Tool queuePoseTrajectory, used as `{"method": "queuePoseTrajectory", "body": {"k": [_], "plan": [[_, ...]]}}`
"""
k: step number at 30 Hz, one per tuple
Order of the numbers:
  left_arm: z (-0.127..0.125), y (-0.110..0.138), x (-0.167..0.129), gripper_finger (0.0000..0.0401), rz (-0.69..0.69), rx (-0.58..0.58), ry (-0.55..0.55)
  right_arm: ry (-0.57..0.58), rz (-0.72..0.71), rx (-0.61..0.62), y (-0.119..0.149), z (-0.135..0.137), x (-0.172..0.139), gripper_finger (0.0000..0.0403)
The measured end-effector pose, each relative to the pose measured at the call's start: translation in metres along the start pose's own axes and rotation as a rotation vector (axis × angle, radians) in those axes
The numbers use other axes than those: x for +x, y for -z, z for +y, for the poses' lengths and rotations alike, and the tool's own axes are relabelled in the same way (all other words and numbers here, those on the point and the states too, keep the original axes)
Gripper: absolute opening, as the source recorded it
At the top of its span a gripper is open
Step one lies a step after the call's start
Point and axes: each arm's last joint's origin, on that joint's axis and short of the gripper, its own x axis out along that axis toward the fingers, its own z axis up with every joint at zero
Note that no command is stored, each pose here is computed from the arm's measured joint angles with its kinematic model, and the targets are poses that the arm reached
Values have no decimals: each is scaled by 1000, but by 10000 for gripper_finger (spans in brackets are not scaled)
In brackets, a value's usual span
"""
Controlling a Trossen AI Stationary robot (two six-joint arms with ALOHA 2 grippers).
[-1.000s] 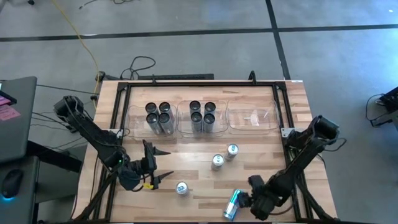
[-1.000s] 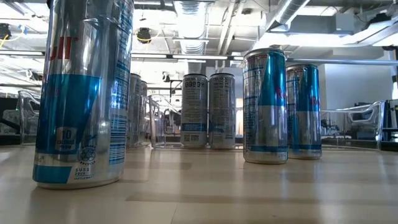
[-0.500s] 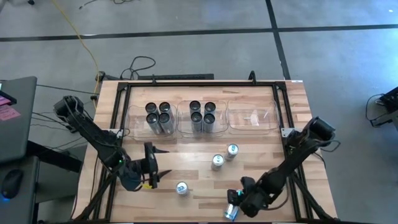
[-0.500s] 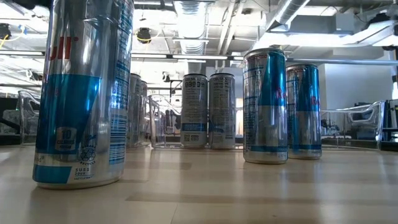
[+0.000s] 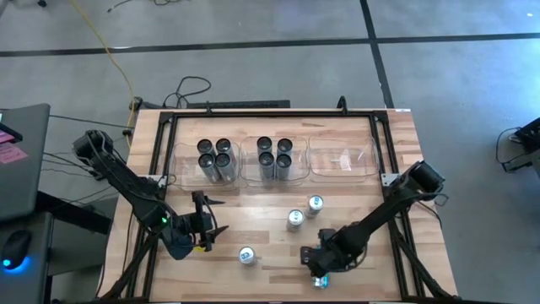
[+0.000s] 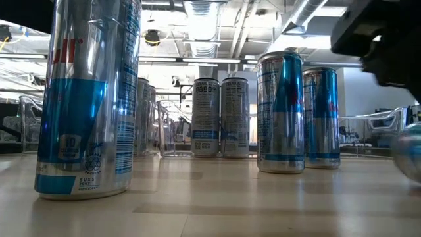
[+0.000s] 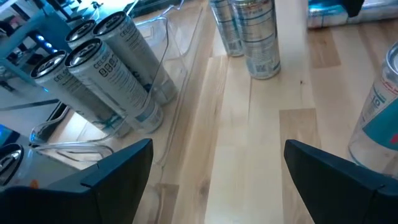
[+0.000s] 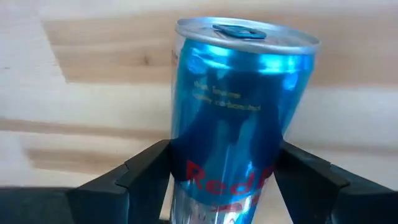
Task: Sort soda cans
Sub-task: Put the silver soda can into the right transparent bin
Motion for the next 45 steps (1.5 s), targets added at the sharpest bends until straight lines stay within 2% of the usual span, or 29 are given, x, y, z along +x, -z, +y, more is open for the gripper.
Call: {"method": "queuePoseTrajectory", "body": {"k": [7, 13, 16, 20, 29, 37, 41, 45], "plan": [[0, 0, 0, 359, -2, -19, -2, 17, -20, -179, -11, 5, 1, 286], [0, 0, 0, 359, -2, -45, -3, 39, -44, -389, -15, 5, 2, 286], [0, 0, 0, 359, -2, -54, -4, 67, -59, -418, -18, 3, 2, 286], [1, 1, 0, 359, 7, -67, -8, 35, -144, -434, -16, 1, 2, 282], [1, 3, 0, 359, 16, -101, -14, -202, -425, -406, 9, -20, -14, 207], [3, -2, -2, 359, -8, -140, -2, -426, -590, -418, 34, -50, -33, 205], [10, -14, -10, 359, -50, -130, 4, -540, -712, -477, 39, -62, -49, 205], [21, -34, -17, 359, -163, -103, -21, -671, -915, -625, 43, -66, -70, 205]]}}
